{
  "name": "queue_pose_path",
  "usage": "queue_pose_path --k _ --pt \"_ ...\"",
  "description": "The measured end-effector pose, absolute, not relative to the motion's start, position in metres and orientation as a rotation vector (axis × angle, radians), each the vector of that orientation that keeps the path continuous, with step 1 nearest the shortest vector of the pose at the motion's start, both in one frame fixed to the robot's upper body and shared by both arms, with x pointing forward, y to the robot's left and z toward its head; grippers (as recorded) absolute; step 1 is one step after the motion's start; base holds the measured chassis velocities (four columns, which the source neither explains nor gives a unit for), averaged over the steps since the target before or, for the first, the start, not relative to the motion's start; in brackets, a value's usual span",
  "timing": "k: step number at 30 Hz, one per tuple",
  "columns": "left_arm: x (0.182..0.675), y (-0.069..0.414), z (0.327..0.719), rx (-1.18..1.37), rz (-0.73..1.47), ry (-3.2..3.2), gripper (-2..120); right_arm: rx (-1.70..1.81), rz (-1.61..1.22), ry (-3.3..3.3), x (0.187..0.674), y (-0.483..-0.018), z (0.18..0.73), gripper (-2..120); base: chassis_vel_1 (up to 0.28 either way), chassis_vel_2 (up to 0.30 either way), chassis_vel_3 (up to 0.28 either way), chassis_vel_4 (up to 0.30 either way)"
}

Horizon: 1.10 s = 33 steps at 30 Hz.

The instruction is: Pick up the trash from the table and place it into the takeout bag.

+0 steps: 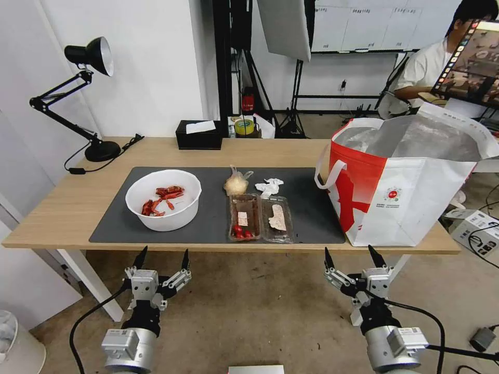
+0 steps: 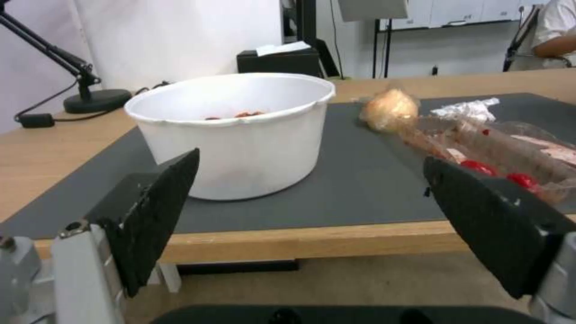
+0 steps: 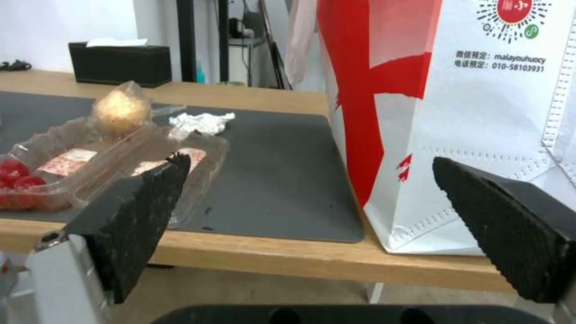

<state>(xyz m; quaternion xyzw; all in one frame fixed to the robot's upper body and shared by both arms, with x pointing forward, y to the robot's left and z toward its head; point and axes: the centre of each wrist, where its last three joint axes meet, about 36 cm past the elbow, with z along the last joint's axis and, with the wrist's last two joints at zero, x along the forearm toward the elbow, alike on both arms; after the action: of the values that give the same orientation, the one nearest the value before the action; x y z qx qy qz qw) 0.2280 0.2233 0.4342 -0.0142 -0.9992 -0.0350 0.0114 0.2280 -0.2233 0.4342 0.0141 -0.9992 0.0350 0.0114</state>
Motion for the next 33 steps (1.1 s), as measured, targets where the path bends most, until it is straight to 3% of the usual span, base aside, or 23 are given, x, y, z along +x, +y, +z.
queue_pose_path --k 33 --pt "0.2280 0.2233 0.4342 -0.044 -0.109 -3.117 100 0.044 0.109 -3.117 0.2280 -0.2233 0.4342 100 0.000 0.000 0.000 0.000"
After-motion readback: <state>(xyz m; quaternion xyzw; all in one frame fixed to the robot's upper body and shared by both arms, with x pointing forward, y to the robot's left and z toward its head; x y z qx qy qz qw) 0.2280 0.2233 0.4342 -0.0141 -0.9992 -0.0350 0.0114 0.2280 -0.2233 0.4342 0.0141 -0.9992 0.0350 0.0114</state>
